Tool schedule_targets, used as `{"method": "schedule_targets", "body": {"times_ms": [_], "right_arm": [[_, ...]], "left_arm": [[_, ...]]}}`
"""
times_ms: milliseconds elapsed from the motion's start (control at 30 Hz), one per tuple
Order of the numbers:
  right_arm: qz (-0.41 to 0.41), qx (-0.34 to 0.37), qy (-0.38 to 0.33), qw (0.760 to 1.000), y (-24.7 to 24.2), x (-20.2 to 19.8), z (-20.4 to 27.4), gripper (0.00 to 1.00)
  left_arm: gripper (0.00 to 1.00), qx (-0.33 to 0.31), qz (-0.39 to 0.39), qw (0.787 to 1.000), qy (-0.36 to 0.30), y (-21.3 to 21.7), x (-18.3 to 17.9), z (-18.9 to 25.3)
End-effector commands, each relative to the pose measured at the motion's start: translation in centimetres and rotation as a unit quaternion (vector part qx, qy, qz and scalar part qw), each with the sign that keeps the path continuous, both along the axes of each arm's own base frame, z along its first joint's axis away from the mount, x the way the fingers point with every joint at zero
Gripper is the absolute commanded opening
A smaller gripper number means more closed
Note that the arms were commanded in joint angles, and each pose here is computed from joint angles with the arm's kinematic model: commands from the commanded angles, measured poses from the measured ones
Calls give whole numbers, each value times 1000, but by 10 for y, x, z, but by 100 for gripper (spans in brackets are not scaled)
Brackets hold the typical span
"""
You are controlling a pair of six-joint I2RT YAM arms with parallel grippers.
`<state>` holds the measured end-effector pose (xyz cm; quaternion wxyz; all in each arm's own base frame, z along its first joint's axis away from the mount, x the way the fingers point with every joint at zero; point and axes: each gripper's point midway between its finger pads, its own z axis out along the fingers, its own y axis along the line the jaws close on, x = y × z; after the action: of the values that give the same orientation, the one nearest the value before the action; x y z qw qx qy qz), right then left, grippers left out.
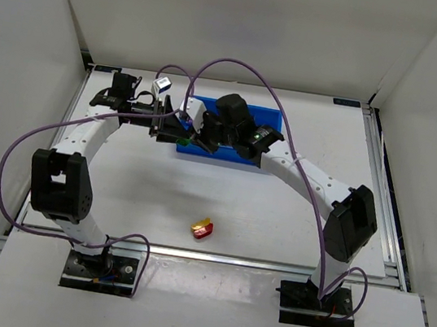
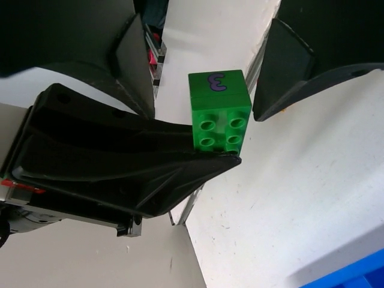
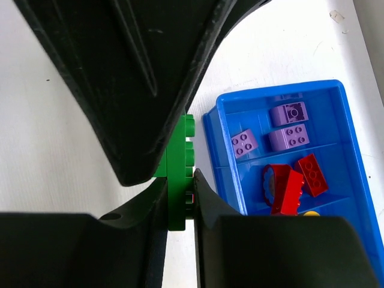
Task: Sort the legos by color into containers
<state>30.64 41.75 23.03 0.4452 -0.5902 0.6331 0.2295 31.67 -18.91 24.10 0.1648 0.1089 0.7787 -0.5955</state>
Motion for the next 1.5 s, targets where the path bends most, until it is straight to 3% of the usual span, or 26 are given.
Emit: {"method": "schedule_targets", "body": {"times_ms": [0,167,400,533,933,1100,1467], "right_arm": [[8,25,-18,999,3,-2,21,9],[-5,30,-22,999,-2,-1,26,5],[-16,32,-26,999,-2,2,28,3],[-16,34,-25,999,-2,2,29,3],[-13,30,-24,999,-4,-1,28,2],[-31,26,-35,999,-6,7,26,2],[-116,18,-48,992,-22,52,20,0]], "left_arm": [[78,-12,-14,999,-42,-2,-17,25],[81,-5,-10,999,-37,-2,-27,18],[71,-3,-9,999,-40,-1,-28,18],[58,2,-5,999,-42,-1,-25,16],[45,13,1,998,-53,0,-19,14],[34,15,1,998,-53,1,-22,11],[29,15,2,1000,-27,2,-50,-3]]}}
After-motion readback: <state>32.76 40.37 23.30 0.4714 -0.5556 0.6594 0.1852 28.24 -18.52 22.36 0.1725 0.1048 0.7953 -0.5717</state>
